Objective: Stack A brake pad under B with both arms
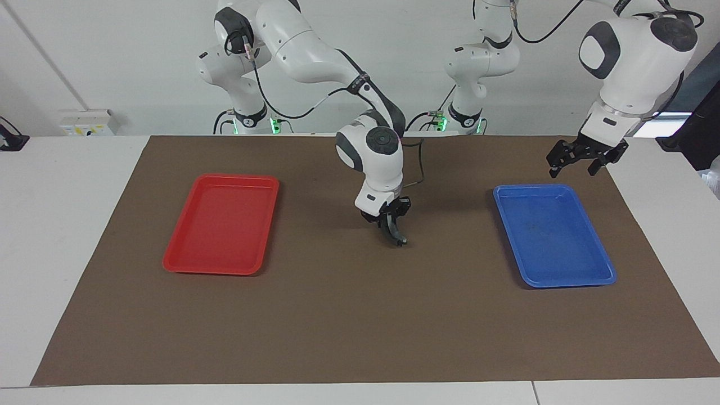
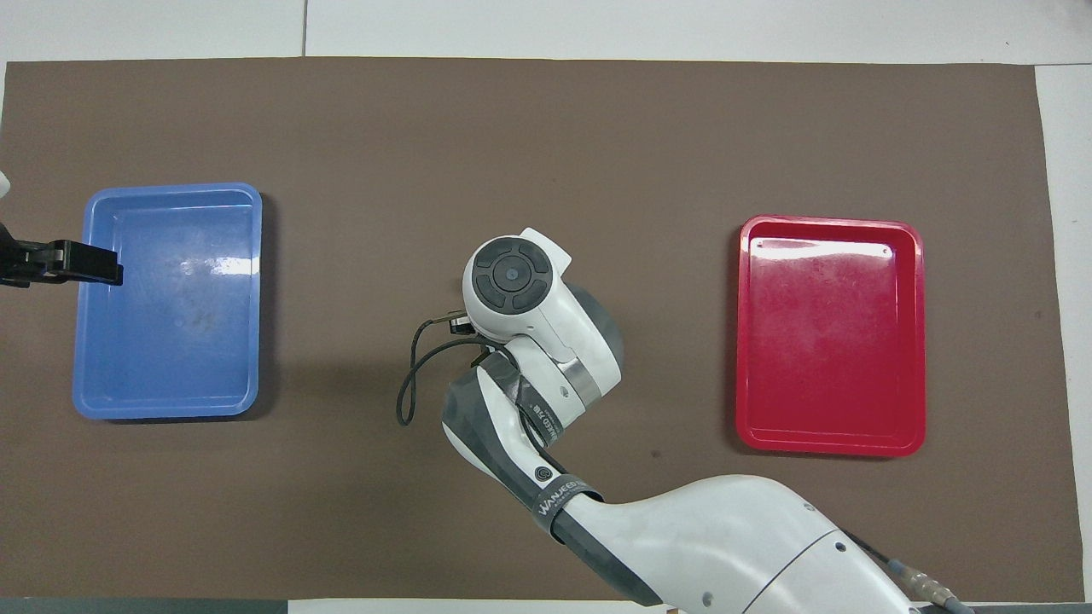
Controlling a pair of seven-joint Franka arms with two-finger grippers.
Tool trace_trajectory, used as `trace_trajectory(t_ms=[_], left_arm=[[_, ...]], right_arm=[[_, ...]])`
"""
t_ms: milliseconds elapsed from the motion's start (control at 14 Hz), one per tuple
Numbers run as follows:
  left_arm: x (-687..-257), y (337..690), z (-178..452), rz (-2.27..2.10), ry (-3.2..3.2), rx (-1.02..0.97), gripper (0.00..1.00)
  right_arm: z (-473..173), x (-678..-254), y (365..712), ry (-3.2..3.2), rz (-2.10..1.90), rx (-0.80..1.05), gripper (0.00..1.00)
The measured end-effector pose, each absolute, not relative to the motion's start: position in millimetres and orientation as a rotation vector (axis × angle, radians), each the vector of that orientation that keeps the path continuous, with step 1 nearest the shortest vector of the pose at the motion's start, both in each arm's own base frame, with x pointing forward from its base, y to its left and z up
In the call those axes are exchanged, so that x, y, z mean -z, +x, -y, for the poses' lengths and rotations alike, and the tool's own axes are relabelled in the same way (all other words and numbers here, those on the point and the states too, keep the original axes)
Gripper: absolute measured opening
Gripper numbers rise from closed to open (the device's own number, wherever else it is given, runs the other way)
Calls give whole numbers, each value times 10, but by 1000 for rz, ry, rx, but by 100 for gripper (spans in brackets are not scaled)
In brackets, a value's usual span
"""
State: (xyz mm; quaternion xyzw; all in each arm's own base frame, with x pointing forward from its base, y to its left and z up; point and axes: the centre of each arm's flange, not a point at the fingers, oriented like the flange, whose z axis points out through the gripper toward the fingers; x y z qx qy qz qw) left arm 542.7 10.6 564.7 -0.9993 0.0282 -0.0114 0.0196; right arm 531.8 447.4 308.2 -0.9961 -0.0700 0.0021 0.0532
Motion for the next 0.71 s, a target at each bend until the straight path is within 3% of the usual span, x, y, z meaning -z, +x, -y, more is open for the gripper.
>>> trace_trajectory(t_ms=[643,714], left_arm=[[-5768,5575,60,-121,-3104,-38,100],[-5749,5573,96,-129,-3104,-44,100]], right_arm=[[-4425,-2980,5258,-3021,210,16,42],[-4429,-2981,5255,-3021,211,16,47]])
